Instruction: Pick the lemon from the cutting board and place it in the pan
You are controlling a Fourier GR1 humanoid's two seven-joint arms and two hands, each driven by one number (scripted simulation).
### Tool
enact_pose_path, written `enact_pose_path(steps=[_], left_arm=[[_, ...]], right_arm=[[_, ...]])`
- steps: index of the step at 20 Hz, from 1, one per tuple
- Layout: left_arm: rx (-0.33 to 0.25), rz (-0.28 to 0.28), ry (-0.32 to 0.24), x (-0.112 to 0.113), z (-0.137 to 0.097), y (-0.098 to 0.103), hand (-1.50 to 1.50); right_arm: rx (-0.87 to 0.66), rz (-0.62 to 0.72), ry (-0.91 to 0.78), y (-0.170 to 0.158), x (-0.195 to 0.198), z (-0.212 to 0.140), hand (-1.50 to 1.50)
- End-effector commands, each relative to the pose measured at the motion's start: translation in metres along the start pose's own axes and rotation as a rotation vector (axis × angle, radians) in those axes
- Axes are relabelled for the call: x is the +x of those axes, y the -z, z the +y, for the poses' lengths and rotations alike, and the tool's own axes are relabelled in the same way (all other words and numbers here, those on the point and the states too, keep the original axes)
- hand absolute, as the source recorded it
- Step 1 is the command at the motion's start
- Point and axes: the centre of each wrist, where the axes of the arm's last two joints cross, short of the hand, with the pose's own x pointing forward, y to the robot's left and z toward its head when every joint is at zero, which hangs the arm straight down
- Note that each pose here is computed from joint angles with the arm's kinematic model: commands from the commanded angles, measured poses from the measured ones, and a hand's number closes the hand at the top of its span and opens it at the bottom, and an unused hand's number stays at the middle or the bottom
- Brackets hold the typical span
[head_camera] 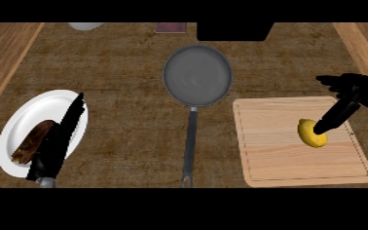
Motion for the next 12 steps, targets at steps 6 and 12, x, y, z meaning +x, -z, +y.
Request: enact_pose_path(steps=[6,12], left_arm=[[0.012,-0.001,0.001,0.010,0.012,0.005,0.00],[0.001,0.002,-0.011,-0.006,-0.009,-0.006,0.00]], right_arm=[[0.044,0.133,-0.083,0.011,0.011,0.020,-1.50],[0.066,0.166,-0.083,0.030,-0.015,0.033,-1.50]])
